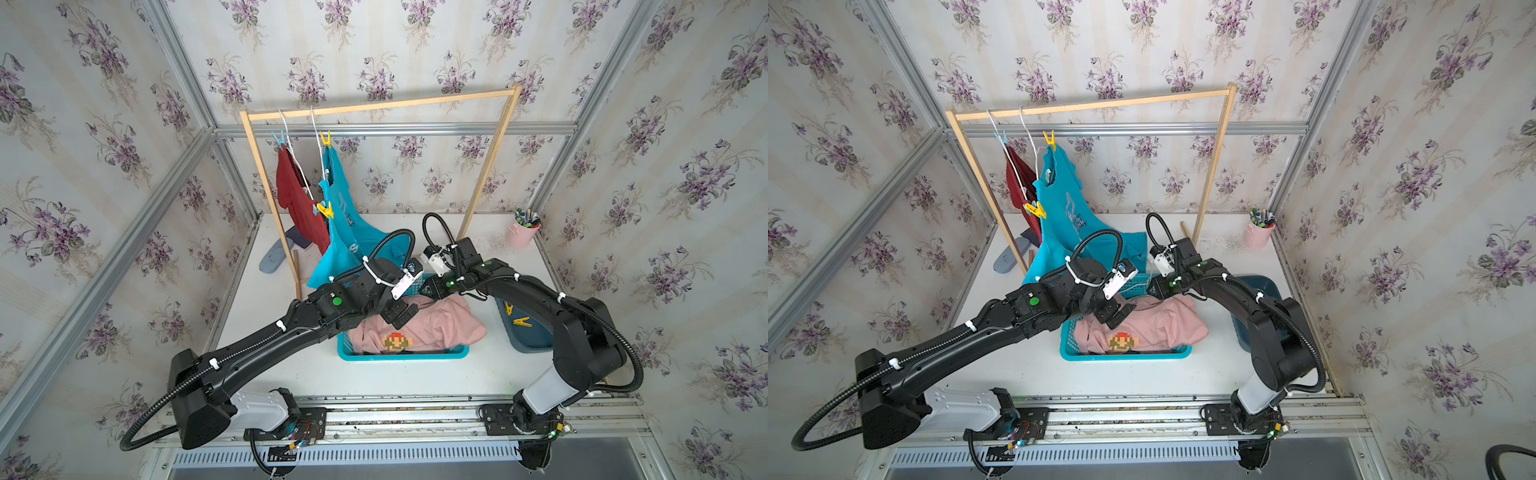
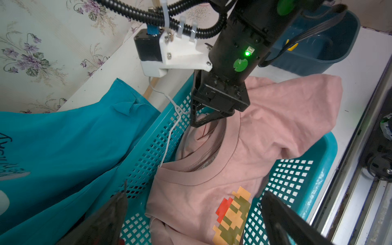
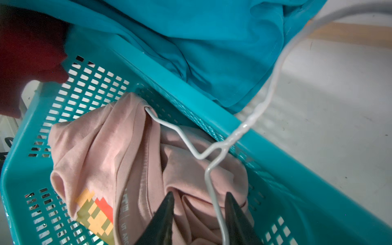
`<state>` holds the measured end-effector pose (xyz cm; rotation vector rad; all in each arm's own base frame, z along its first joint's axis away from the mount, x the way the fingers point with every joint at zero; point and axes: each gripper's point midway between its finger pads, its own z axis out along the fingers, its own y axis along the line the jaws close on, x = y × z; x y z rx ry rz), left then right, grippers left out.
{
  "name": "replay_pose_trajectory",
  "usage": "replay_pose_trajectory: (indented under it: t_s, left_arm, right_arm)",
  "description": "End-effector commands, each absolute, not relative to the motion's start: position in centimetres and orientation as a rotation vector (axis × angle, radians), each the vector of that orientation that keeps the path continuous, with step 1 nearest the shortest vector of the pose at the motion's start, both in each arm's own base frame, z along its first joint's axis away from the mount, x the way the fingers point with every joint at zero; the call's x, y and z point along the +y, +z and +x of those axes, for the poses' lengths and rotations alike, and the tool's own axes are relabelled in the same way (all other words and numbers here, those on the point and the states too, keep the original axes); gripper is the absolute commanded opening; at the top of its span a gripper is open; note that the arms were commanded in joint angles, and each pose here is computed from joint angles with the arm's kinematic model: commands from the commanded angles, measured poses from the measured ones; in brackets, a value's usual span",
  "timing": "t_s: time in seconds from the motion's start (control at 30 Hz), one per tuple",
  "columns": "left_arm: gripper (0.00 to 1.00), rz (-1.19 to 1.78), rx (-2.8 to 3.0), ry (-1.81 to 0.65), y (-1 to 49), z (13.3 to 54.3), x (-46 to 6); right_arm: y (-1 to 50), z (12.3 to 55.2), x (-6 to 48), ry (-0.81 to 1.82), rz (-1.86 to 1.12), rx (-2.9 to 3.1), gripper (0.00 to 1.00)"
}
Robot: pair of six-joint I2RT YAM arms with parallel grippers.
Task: Remove the clothespins securing t-shirts to the hanger
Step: Pick up the hanger from the basket.
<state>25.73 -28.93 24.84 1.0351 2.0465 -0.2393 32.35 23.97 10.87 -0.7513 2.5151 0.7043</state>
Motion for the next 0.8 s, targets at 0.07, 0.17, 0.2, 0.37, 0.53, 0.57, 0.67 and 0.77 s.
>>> replay_pose_trajectory:
  t_s: [0.07,0.17,0.2,0.37,0.53,0.57,0.67,0.77]
  left_arm:
    - [1.00,0.962,2.051,-0.228,25.7,26.2,-28.4]
    - [1.00,0.999,2.032,-0.251,26.0,25.9,-28.8]
    - [1.00,1.013,2.021,-0.264,26.2,25.7,-29.0]
    - [0.99,1.080,1.930,-0.347,28.6,24.3,-29.3]
    - [0.98,1.061,1.865,-0.390,31.3,24.0,-28.6]
    - [0.96,1.050,1.859,-0.399,31.7,24.0,-28.4]
    - [0.90,1.052,1.832,-0.458,32.8,23.6,-28.1]
    - [0.84,1.072,1.796,-0.521,33.9,23.1,-28.1]
  right_arm:
    - [11.1,32.9,23.9,0.649,-0.802,2.469,0.19]
    - [12.8,32.8,24.0,0.628,-0.852,2.383,0.15]
    - [13.8,32.8,24.1,0.627,-0.870,2.335,0.13]
    - [17.6,30.6,24.6,0.671,-1.009,2.099,0.00]
    - [20.0,28.5,24.4,0.683,-1.089,1.951,0.00]
    - [20.4,28.2,24.3,0.684,-1.100,1.933,0.00]
    - [21.5,27.5,24.0,0.674,-1.114,1.890,0.00]
    - [23.3,26.8,23.6,0.651,-1.112,1.825,0.00]
